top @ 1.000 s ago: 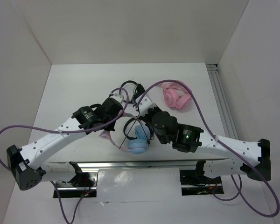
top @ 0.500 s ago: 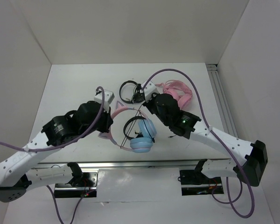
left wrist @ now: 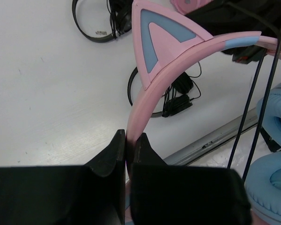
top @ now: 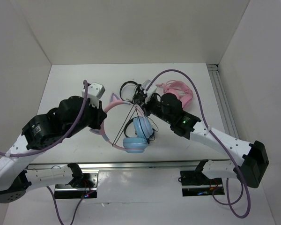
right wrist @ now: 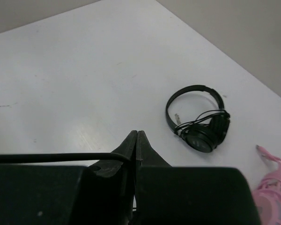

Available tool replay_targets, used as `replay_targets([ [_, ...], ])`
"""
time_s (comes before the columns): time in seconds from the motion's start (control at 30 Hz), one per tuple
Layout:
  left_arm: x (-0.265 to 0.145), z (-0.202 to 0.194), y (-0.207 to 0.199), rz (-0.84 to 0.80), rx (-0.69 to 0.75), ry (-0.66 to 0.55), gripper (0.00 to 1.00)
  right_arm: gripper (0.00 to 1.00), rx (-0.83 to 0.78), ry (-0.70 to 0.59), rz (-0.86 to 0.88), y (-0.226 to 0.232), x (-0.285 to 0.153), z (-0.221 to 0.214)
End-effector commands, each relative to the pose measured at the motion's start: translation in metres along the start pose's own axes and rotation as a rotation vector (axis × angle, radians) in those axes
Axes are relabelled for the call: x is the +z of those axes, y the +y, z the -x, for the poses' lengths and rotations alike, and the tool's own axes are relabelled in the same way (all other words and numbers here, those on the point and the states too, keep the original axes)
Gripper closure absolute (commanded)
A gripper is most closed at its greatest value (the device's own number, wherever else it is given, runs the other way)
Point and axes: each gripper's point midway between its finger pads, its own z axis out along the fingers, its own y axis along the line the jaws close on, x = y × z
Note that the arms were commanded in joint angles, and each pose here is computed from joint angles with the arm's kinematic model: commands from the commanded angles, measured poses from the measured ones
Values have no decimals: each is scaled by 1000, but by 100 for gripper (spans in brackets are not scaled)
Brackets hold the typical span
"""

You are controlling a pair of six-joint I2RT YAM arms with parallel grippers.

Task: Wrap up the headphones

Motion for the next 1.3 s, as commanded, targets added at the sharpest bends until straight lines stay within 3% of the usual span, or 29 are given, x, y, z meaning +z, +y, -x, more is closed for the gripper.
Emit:
replay_targets([
  [0.0,-41,75,-10,-90,-177,-295,100,95,102,-62,102,13,9,-4],
  [0.27,-65,135,27,126,-478,-489,100,95,179,-91,252,60,28,-12],
  [0.47,-57,176,11,121,-571,-527,100,98,183,-141,270,86,24,-14],
  [0.6,-54,197,21,202,-644,-599,100,99,202,-129,282,95,21,-24],
  [0.8,-40,207,47,341,-643,-631,100,100,198,-131,339,125,2,-28],
  [1.27,28,200,103,500,-644,-539,100,100,233,-139,430,164,-35,-35],
])
